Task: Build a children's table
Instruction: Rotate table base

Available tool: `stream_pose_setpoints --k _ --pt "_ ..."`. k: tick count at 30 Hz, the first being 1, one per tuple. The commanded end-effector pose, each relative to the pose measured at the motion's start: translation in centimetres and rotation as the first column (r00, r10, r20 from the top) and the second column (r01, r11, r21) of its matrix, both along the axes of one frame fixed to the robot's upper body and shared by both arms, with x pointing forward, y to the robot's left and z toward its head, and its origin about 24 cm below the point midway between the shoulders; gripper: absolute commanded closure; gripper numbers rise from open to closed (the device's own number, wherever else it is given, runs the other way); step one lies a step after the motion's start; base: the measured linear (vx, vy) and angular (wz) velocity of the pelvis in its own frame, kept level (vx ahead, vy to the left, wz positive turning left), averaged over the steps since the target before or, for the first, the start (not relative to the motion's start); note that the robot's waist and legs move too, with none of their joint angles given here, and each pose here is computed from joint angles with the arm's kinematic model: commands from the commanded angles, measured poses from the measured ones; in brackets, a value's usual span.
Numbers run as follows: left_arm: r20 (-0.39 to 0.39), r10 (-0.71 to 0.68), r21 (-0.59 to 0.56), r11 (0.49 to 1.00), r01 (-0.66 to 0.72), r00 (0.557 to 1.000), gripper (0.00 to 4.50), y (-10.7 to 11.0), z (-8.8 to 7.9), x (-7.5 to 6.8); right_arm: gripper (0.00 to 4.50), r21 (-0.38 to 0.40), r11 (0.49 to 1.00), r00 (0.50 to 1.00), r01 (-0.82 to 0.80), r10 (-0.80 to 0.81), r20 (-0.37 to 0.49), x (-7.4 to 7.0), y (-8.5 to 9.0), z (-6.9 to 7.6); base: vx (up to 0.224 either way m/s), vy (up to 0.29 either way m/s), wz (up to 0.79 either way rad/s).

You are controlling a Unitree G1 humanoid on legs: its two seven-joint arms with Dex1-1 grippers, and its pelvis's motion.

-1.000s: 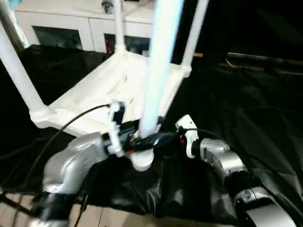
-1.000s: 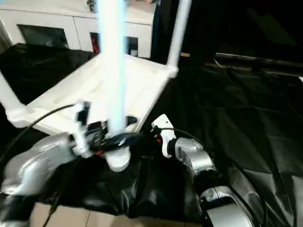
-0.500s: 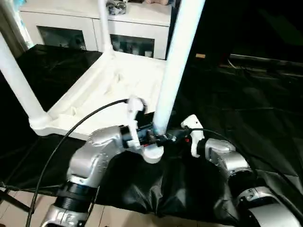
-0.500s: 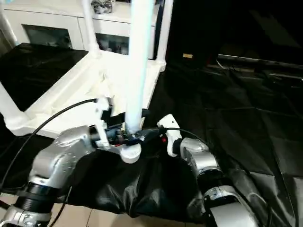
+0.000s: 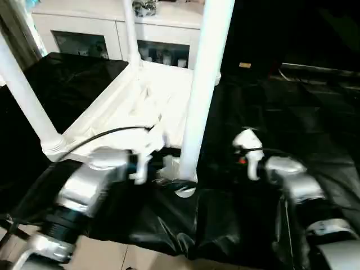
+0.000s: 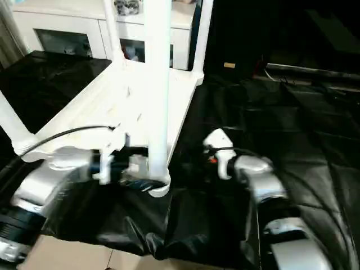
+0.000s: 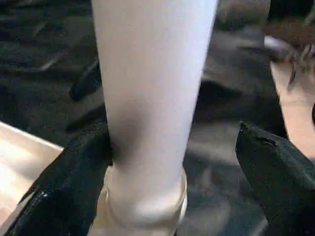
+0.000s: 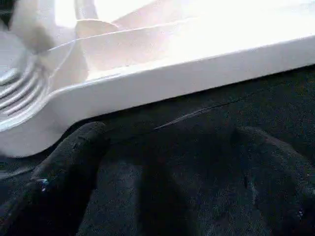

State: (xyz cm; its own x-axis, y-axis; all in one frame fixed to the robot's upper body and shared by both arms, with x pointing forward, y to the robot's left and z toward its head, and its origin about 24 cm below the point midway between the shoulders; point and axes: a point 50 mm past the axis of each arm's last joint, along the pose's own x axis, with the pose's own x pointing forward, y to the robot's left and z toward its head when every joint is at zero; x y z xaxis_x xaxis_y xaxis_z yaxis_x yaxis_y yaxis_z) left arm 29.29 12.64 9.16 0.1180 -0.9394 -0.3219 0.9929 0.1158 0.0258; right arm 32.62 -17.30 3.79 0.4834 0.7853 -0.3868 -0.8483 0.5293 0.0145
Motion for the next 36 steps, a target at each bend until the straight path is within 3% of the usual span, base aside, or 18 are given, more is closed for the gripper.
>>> stream_pose_setpoints --k 1,4,11,17,24,36 --pt "0.039 -0.015 0.064 0.998 0.013 0.999 0.07 0.6 0.2 0.5 0.00 -0.028 0.999 0.999 -0.044 0.045 0.018 -0.4 -0.5 0.4 0.000 0.000 0.00" --pt "0.066 -0.013 0.089 0.996 0.007 0.998 0.41 0.9 0.1 0.9 0.00 -0.036 0.997 0.997 -0.071 0.071 0.014 -0.6 -0.7 0.5 0.000 0.000 0.00" --pt "0.165 -0.043 0.281 0.960 -0.006 0.985 0.86 2.4 -0.9 2.6 0.00 -0.060 0.987 0.989 -0.148 0.148 -0.010 -1.6 -1.1 0.8 0.000 0.000 0.00" --pt "0.142 -0.088 0.350 0.936 0.033 0.986 1.30 3.2 -1.2 2.8 0.00 -0.054 0.984 0.985 -0.171 0.169 -0.035 -2.0 -1.2 0.9 0.000 0.000 0.00" --pt "0.099 -0.103 0.348 0.936 0.063 0.990 1.92 3.5 -1.5 3.1 0.00 -0.042 0.982 0.981 -0.186 0.183 -0.059 -2.3 -1.2 0.9 0.000 0.000 0.00" --pt "0.130 -0.093 0.382 0.923 0.037 0.987 2.94 3.5 -2.0 4.1 0.00 -0.046 0.979 0.978 -0.199 0.195 -0.074 -2.6 -1.0 0.9 0.000 0.000 0.00"
